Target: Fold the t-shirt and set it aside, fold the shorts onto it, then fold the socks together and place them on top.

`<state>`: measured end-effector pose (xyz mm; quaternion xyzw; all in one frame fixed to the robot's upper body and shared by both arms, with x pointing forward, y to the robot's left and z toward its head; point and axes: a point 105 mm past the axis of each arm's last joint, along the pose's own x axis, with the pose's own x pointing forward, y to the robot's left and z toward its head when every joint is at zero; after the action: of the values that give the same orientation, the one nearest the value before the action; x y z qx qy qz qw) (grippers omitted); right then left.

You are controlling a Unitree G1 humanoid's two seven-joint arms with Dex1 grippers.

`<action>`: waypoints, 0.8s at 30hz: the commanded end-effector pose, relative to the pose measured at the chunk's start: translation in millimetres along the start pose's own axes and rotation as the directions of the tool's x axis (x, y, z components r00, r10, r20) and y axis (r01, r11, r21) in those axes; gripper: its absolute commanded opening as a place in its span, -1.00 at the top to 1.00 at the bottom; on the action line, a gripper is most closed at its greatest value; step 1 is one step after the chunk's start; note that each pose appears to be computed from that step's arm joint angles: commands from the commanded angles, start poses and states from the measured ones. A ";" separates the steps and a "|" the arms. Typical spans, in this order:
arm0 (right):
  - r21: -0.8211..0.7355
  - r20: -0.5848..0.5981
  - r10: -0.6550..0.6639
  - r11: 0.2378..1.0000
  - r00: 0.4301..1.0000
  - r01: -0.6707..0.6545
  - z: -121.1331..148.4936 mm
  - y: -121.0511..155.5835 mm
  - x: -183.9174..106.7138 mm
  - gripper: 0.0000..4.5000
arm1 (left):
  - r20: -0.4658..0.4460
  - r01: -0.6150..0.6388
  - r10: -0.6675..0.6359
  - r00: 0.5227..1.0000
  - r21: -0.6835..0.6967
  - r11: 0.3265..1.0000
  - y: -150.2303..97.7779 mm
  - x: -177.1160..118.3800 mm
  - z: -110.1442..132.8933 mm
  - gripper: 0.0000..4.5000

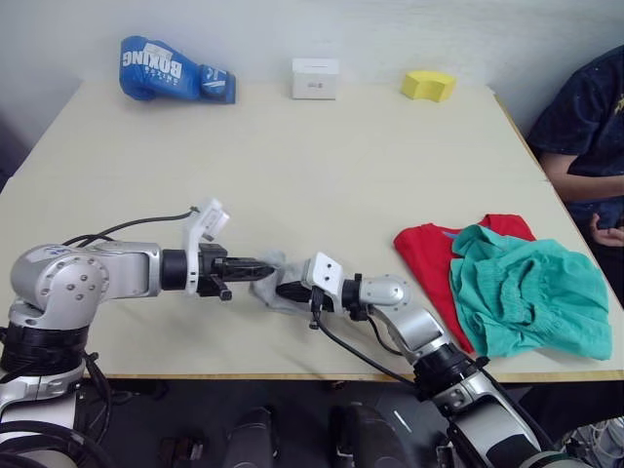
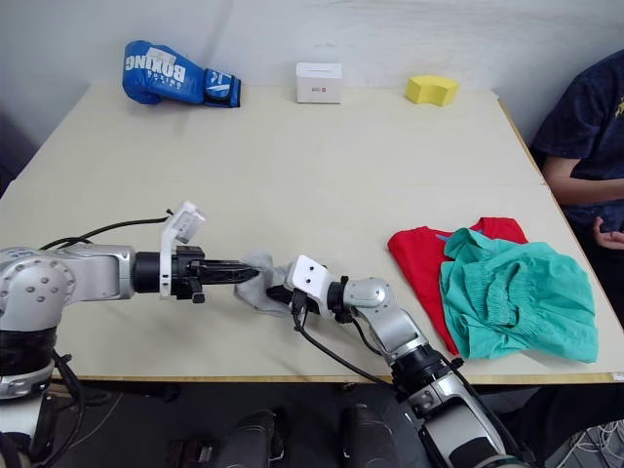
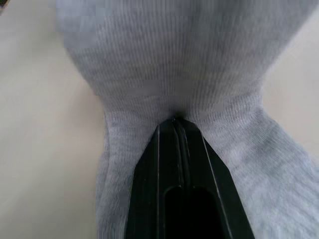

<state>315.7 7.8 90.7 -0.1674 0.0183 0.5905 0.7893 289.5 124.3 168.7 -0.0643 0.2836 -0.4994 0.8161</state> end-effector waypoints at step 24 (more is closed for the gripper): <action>0.257 -0.116 -0.204 0.939 0.972 0.228 -4.3 5.2 -103.6 1.00 | 0.112 0.206 -0.261 0.959 0.355 0.912 -21.3 26.1 4.8 -1.00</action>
<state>285.3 -85.7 91.2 -0.1034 0.1382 0.4729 0.8641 288.9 87.7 149.5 -0.0010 0.1682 -0.6092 0.7750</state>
